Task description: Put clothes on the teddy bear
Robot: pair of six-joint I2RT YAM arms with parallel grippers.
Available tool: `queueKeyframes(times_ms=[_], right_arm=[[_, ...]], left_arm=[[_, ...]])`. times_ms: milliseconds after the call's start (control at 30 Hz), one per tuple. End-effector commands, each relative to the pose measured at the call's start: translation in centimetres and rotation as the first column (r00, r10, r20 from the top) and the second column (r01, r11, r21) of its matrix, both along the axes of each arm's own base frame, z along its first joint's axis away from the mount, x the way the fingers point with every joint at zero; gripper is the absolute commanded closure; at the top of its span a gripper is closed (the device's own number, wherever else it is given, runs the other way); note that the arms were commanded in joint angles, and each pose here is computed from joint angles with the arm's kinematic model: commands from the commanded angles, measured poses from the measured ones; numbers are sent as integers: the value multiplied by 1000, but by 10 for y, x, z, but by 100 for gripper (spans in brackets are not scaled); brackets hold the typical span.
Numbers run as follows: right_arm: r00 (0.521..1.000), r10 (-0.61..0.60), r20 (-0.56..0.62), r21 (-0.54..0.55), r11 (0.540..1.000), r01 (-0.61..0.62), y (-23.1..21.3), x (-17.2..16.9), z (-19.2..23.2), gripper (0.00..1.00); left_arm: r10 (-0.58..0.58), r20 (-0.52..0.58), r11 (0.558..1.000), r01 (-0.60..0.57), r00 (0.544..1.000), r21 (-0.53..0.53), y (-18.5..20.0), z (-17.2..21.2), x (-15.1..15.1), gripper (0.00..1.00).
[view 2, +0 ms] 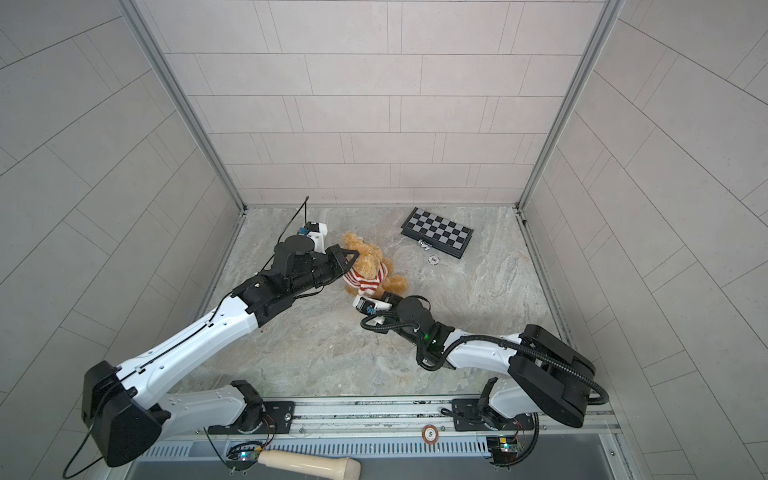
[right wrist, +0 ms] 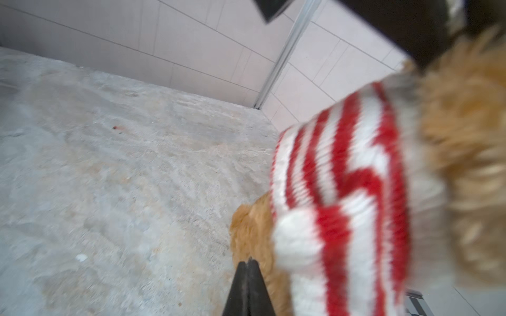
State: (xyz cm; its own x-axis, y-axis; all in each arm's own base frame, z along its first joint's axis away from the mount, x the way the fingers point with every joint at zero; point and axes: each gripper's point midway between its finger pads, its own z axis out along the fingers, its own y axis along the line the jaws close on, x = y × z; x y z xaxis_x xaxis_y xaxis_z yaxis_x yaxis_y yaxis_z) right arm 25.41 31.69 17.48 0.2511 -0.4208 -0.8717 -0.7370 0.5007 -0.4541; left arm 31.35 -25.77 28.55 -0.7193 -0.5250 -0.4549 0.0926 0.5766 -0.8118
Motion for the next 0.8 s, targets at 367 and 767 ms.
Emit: queueKeyframes(times_ms=[367,767], right_arm=[[993,-40,111,225,974,14,-23,-14,89,33],[982,-148,121,214,970,120,-9,22,82,73]], left_arm=[[9,72,994,-1,997,-110,-2,35,7,100],[10,71,988,1,997,-158,-11,41,9,100]])
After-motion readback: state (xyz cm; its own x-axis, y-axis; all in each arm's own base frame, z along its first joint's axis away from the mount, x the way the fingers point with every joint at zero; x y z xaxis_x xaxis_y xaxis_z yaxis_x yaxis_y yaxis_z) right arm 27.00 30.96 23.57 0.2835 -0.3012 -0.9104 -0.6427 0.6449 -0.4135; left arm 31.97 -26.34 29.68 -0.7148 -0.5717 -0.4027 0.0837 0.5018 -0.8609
